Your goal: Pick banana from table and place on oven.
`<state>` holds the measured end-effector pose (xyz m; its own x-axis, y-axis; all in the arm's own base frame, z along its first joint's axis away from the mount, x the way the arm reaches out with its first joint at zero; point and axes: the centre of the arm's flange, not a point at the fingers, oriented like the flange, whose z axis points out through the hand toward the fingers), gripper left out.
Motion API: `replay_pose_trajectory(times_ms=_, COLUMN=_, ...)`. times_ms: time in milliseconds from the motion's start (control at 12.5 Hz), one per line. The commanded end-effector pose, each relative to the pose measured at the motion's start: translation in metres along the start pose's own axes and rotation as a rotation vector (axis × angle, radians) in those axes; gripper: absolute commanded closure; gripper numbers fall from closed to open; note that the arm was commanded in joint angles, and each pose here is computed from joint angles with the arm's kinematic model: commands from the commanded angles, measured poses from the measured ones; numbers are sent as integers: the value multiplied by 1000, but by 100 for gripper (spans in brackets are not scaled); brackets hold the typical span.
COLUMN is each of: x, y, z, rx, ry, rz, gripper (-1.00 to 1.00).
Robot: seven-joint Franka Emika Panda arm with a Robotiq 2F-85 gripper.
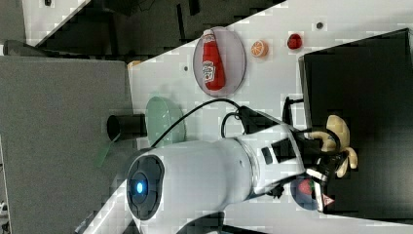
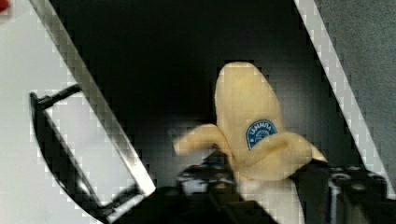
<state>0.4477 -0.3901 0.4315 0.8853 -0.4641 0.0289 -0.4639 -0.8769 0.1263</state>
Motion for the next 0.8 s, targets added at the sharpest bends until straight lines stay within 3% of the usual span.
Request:
replay_pose_trajectory(times_ms=80, x=11, y=-5, z=-23, rx=1, ry=60, rz=-64, gripper=-66)
replay_pose_trajectory(times_ms=240, x=15, y=-10, z=-36, rx=3, ry=86, rz=-75, gripper=-100)
replay_pose_trajectory(times_ms=400, x=18, y=-20, z=-63, rx=12, ry=111, rz=-97, gripper=-100)
replay_pose_trajectory(times_ms=480, x=15, y=-28, z=-81, rx=25, ry=102, rz=-108, gripper=-100)
replay_pose_trajectory(times_ms=800, x=-21, y=-95, z=-161, rx=105, ry=-23, rz=41, gripper=-100)
